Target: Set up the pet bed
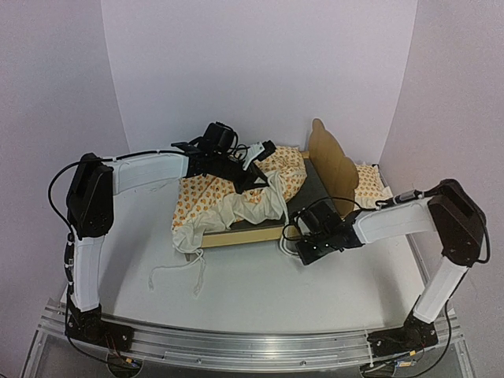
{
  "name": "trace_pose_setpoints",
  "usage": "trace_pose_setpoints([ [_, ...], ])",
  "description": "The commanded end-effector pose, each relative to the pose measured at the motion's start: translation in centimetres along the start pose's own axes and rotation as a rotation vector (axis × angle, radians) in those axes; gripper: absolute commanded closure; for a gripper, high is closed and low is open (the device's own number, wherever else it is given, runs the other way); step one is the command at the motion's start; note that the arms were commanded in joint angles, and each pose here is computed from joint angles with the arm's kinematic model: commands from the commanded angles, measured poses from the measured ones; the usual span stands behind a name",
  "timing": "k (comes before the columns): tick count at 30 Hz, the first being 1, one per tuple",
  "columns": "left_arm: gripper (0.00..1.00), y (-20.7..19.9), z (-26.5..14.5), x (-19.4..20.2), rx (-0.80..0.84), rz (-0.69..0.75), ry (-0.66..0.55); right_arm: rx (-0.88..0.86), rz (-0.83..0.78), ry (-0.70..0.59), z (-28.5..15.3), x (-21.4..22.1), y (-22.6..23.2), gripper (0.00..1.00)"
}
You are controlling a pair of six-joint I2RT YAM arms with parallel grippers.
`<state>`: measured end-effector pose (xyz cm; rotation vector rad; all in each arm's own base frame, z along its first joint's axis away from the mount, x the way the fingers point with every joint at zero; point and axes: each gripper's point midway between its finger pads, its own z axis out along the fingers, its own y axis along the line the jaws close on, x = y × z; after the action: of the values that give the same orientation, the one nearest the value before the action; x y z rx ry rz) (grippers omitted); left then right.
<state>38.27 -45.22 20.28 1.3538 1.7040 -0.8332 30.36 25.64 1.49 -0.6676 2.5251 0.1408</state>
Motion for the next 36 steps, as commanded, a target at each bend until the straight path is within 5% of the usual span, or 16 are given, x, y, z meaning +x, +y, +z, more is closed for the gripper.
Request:
trace_pose_setpoints([
  [1,1.00,0.4,-1.4,-3.0,-0.018,0.045,-0.061,-0.014,0.004,-0.118,-7.3,-4.3,-0.2,1.00],
  [9,1.00,0.1,-1.5,-2.5,-0.010,0.055,-0.053,0.079,0.025,-0.418,-19.3,-11.2,-3.1,1.00],
  [13,1.00,-0.1,-1.5,-2.4,-0.005,0.056,-0.051,0.192,-0.006,-0.447,-19.7,-14.5,-4.9,1.00],
  [18,1.00,-0.2,-1.8,-2.6,-0.004,0.055,-0.056,0.214,0.074,-0.342,-14.6,-15.7,-8.4,1.00],
  [23,1.00,-0.3,-2.0,-2.7,-0.008,0.053,-0.057,0.112,-0.018,-0.120,-8.9,-11.9,-6.9,1.00],
  [30,1.00,-0.4,-1.5,-2.6,0.009,0.048,-0.059,-0.033,-0.025,0.072,-5.4,-8.2,-4.5,1.00],
  [36,1.00,-0.7,-1.3,-2.1,0.020,0.046,-0.048,-0.103,0.149,0.269,-3.9,-7.1,-5.2,1.00],
])
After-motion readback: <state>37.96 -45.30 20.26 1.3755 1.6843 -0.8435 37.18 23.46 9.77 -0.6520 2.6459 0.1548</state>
